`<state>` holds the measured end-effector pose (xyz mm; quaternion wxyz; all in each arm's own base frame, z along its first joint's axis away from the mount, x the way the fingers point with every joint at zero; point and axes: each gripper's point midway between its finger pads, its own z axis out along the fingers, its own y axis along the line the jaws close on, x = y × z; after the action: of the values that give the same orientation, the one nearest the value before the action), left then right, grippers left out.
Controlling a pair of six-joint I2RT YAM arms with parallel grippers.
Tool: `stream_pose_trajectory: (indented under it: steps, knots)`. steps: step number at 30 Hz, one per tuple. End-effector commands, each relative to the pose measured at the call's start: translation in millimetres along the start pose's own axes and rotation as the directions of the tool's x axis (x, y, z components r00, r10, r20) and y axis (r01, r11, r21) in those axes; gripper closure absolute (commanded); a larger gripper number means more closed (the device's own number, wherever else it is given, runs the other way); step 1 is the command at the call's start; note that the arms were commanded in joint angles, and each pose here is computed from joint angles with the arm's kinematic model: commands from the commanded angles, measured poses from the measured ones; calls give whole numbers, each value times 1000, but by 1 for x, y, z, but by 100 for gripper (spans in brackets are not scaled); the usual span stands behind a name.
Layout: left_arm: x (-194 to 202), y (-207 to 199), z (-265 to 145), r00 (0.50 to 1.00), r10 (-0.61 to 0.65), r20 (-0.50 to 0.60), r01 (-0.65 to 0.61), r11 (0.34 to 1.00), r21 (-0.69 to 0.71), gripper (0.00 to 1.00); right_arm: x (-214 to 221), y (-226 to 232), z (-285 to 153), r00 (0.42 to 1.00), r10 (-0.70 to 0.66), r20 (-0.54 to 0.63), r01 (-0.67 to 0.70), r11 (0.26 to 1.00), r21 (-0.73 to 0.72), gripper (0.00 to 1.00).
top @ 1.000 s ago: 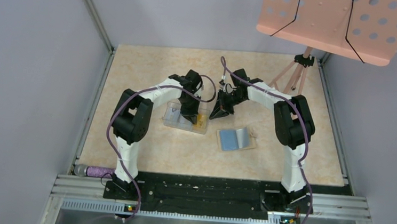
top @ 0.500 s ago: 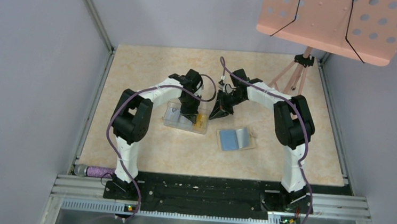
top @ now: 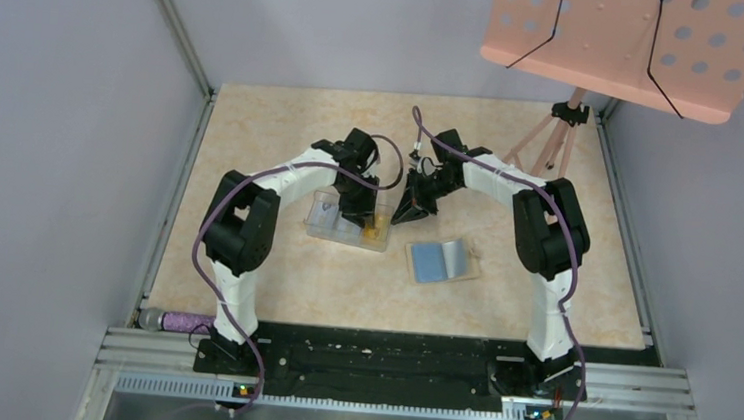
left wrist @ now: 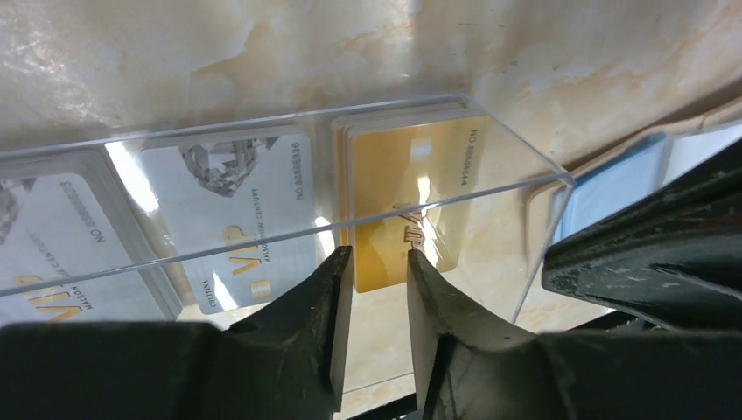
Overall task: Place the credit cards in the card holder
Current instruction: Pick up the credit card from the storage box.
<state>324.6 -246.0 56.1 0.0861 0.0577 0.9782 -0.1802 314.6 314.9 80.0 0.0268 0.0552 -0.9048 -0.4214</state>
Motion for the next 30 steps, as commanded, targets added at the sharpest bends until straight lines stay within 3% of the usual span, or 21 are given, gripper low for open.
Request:
stream_pose_trajectory:
  steps: [1, 7, 12, 23, 30]
  knots:
    - [-7, 5, -12, 998, -4, 69, 7, 999, -45, 64, 0, 10, 3, 999, -42, -6, 42, 999, -19, 100]
    - [-1, 8, 7, 999, -21, 28, 22, 999, -36, 69, 1, 9, 3, 999, -41, -9, 41, 999, -20, 100]
    - [-2, 3, 10, 999, -24, 29, 24, 1000, -6, 87, 1, 10, 2, 999, -42, -8, 42, 999, -21, 100]
    - [3, 11, 16, 1000, -20, 5, 20, 999, -38, 77, 1, 10, 3, 999, -41, -10, 41, 999, -22, 100]
    - [6, 8, 21, 1000, -10, -11, 10, 1000, -28, 81, 2, 10, 3, 999, -42, -11, 42, 999, -23, 100]
